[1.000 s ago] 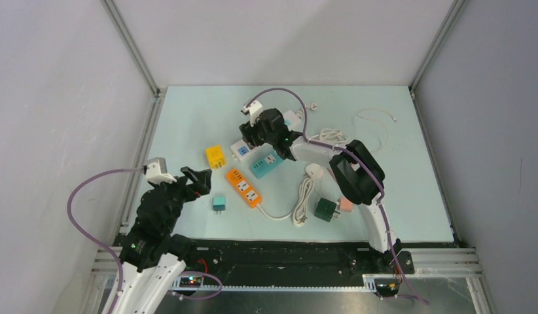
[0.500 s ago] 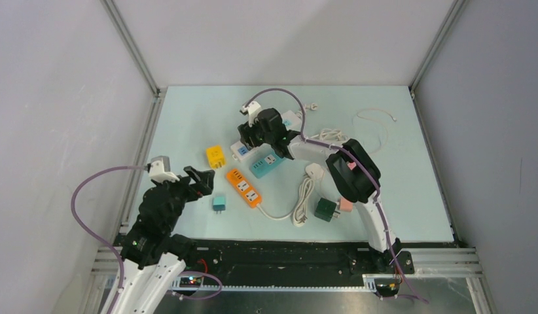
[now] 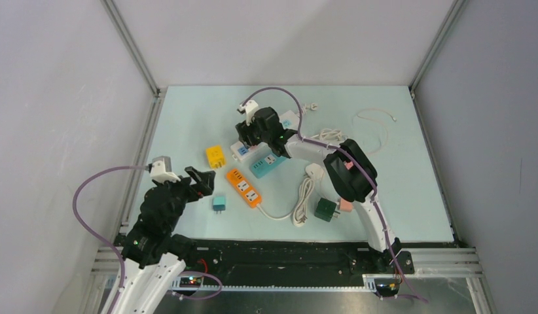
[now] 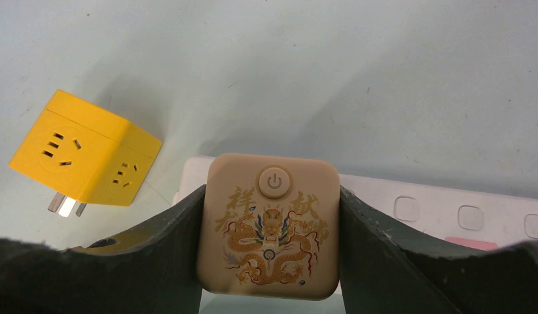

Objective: Insert the plug
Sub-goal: Insert the plug into the socket.

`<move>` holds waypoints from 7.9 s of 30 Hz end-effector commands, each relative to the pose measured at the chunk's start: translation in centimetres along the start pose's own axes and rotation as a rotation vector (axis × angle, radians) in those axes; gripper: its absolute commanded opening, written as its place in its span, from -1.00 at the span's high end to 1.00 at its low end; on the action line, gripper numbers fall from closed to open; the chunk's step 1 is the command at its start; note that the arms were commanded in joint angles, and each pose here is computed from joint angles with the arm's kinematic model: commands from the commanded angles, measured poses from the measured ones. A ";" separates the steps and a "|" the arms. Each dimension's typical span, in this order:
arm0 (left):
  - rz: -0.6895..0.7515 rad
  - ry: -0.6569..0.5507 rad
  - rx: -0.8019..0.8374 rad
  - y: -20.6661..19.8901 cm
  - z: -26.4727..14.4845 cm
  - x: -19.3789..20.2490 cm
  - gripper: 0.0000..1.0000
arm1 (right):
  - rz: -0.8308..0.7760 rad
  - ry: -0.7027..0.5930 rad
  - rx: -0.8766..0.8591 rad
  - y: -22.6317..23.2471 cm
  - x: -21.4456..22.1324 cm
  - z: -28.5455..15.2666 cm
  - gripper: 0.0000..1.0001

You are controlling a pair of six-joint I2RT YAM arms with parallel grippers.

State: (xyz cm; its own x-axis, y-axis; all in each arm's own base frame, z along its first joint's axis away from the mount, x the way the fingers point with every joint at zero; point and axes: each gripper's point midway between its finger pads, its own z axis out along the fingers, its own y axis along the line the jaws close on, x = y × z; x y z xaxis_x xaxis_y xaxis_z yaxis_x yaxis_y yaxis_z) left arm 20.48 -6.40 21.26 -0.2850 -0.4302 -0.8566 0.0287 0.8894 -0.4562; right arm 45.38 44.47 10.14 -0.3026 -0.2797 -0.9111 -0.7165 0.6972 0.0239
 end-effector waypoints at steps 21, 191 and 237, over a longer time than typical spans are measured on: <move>0.011 -0.010 -0.005 0.2 0.0 -0.2 -0.99 | 0.024 0.030 0.019 -0.4 0.2 -1.6 1.00; -0.014 -0.070 0.001 0.6 -1.2 -0.7 -0.99 | 0.172 0.341 0.169 1.5 8.3 -3.8 1.00; -0.015 -0.067 -0.002 0.7 -1.1 -0.7 -0.99 | 0.184 0.528 0.176 6.8 15.1 -5.0 1.00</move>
State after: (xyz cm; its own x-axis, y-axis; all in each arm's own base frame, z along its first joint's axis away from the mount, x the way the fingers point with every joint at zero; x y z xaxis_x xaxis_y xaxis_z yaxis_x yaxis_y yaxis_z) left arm 19.46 -5.52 21.47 -0.2394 -0.4453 -0.8628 0.0246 0.8856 -0.4638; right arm 40.99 43.26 8.19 -0.5144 -0.2388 -0.8236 -0.4662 0.8840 0.0349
